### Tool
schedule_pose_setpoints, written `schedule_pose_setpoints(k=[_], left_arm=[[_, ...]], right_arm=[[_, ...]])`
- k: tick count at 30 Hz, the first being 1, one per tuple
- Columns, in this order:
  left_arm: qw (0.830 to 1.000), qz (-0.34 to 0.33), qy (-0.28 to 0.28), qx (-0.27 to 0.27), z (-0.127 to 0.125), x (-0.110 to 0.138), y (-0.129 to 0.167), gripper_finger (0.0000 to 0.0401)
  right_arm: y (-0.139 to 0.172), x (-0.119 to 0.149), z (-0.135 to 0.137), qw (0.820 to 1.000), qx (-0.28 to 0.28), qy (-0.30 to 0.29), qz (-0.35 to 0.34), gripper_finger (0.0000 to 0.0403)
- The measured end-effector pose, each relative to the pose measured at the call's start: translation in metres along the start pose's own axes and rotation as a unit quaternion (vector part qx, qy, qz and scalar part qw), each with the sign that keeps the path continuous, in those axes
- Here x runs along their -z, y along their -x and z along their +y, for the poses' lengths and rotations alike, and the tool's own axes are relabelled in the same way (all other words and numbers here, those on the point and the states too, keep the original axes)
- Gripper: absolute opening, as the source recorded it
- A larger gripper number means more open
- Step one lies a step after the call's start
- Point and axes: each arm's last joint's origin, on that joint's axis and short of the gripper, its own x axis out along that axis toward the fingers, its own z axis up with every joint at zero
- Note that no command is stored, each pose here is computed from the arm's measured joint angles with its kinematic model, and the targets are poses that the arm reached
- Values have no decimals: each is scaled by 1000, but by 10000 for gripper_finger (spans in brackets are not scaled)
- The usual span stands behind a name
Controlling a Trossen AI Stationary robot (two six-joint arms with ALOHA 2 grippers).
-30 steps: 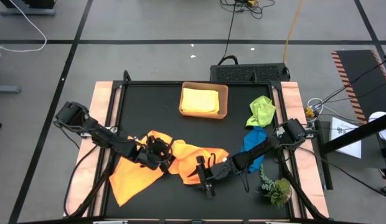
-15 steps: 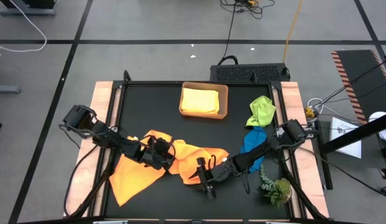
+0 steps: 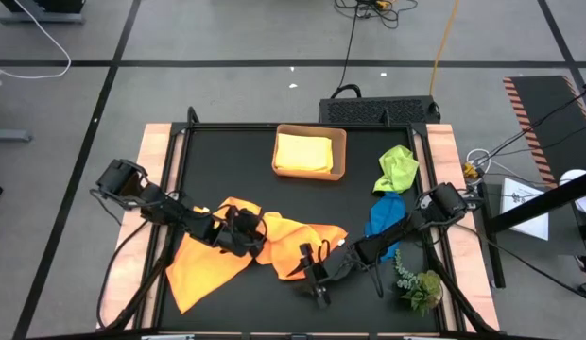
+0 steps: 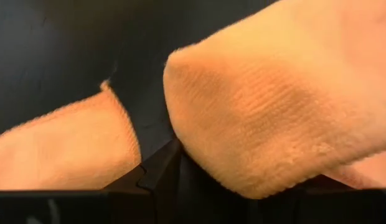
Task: Fold microfiber towels
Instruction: Fold the right orange towel
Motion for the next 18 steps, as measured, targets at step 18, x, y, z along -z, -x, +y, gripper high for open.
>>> schedule_pose_setpoints(k=[18], left_arm=[[1000,-17,-8,12,-3,-4,-1,179]], right_arm=[[-16,25,-3,999,22,-29,-1,183]])
